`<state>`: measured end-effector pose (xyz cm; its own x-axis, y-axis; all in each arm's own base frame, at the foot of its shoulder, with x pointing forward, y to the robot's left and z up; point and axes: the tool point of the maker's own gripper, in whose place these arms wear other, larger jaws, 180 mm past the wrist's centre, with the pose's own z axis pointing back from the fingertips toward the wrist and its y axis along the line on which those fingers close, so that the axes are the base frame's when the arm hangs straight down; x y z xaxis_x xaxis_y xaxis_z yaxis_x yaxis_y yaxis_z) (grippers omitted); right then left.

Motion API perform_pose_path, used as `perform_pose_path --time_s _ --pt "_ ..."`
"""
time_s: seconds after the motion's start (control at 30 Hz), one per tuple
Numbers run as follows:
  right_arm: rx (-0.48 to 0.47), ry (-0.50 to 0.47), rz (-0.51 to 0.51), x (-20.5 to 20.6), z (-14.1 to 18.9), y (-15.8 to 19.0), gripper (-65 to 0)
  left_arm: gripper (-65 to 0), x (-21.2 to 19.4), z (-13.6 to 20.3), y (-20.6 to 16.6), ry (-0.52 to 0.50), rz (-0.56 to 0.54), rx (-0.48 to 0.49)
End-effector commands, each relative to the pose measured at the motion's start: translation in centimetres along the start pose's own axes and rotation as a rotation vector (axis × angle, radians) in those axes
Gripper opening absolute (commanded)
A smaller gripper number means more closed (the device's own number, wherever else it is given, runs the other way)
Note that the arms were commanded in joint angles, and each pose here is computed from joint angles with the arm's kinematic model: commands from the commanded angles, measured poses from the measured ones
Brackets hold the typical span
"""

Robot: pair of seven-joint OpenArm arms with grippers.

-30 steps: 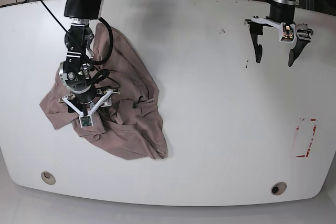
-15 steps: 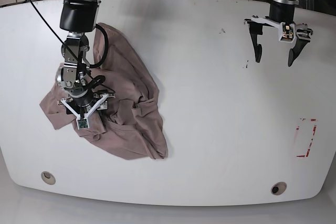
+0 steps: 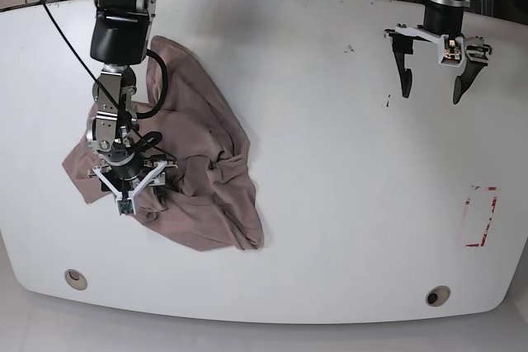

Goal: Layout the t-shirt on the table in an organized manner, then fold the t-shirt properly
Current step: 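Lower the right gripper onto the crumpled mauve t-shirt and pinch fabric, then move the left gripper to the shirt heap and grasp a fold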

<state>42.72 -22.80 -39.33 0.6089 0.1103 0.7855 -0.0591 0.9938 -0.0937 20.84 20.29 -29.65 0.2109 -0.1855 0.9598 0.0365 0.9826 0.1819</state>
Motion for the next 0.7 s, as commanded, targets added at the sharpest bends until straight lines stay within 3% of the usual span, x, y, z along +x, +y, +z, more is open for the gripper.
perform_pose_path --time_s 0.0,0.17,0.23,0.3,0.43,0.67 --pt "-0.017 -0.046 -0.017 2.2 -0.3 -1.1 -27.1 -13.5 1.1 0.1 0.2 -0.045 -0.006 0.003" --pt "-0.029 -0.081 -0.027 3.3 -0.5 -1.8 -27.6 -13.5 1.2 0.1 0.2 -0.047 -0.006 0.002" --pt "-0.038 -0.082 -0.021 3.3 -0.4 -2.4 -31.2 -13.5 1.2 0.1 0.2 -0.047 -0.006 0.002" --pt "-0.040 -0.082 -0.019 3.3 -0.4 -2.5 -39.0 -13.5 1.2 0.1 0.1 -0.047 -0.005 0.000" --pt "-0.045 -0.083 -0.016 3.5 -0.3 -2.8 -63.4 -13.5 1.2 0.0 -0.8 -0.049 0.005 -0.024" --pt "-0.062 -0.109 -0.006 5.1 0.3 -3.5 -65.0 -13.5 1.2 -0.2 -4.4 -0.048 0.027 -0.142"
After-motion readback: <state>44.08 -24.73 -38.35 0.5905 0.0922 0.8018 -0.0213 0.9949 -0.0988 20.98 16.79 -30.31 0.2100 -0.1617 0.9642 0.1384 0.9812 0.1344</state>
